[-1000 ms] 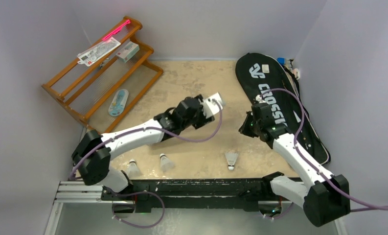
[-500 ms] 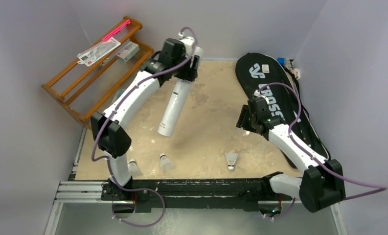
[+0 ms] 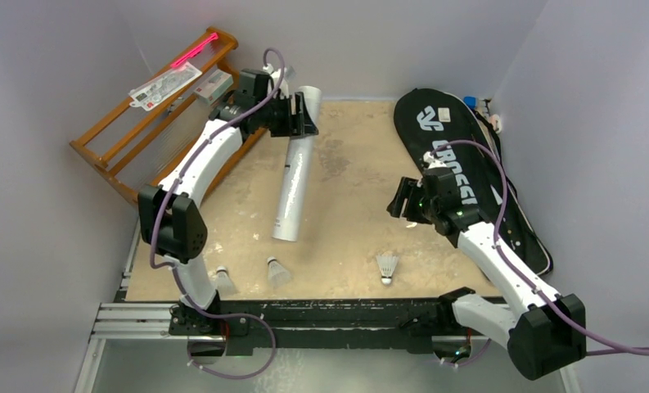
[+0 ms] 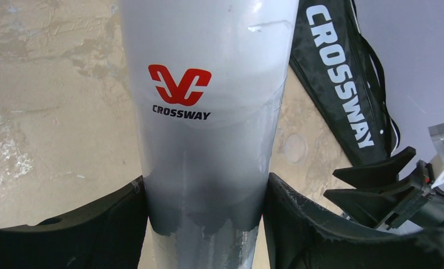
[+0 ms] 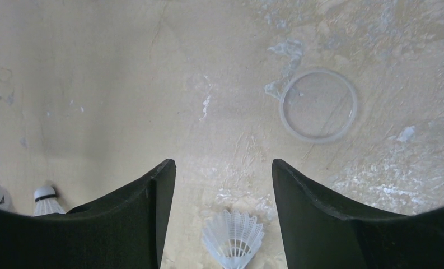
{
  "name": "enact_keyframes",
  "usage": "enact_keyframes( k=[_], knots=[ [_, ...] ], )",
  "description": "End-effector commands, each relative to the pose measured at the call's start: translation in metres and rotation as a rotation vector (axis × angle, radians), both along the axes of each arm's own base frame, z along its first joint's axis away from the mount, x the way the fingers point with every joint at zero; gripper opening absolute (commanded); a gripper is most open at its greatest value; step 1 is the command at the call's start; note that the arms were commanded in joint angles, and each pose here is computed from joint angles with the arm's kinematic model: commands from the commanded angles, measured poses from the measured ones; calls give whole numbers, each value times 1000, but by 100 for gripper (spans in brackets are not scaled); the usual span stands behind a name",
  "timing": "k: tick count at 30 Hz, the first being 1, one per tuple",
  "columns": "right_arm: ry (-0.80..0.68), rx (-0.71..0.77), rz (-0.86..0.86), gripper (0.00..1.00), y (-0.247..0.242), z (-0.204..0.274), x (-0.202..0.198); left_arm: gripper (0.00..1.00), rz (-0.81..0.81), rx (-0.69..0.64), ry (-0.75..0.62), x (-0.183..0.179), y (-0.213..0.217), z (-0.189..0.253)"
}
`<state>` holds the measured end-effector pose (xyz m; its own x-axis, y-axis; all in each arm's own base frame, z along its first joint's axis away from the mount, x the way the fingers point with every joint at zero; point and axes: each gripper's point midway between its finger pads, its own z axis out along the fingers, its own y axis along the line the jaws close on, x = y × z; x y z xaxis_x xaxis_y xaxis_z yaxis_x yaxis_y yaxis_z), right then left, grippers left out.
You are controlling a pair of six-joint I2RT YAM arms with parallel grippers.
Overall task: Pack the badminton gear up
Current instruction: Place the lid at the center of the board, then pick up the shuttlecock at the center of the board.
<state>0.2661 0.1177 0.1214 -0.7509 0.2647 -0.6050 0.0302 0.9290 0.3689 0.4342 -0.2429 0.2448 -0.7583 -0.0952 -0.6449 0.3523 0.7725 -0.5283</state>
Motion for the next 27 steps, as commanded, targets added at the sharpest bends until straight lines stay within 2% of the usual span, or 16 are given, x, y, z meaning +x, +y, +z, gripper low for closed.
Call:
enact_keyframes(
  k=[1, 7, 12, 19, 27],
  knots=[
    [16, -5, 49, 66, 1, 9, -9, 27, -68, -108, -121, -10, -7, 48],
    [195, 20, 52, 65, 4, -16, -43, 26, -101, 38, -262, -18, 3, 42],
    [211, 57, 132, 63, 19, -26, -51, 24, -253, 361, -518, -50, -12, 14],
    [275, 39, 318, 59, 53, -37, -65, 24, -304, 426, -641, -81, -6, 0],
    [366, -57, 391, 59, 66, -54, -81, 24, -371, 529, -715, -105, -11, -23]
  ],
)
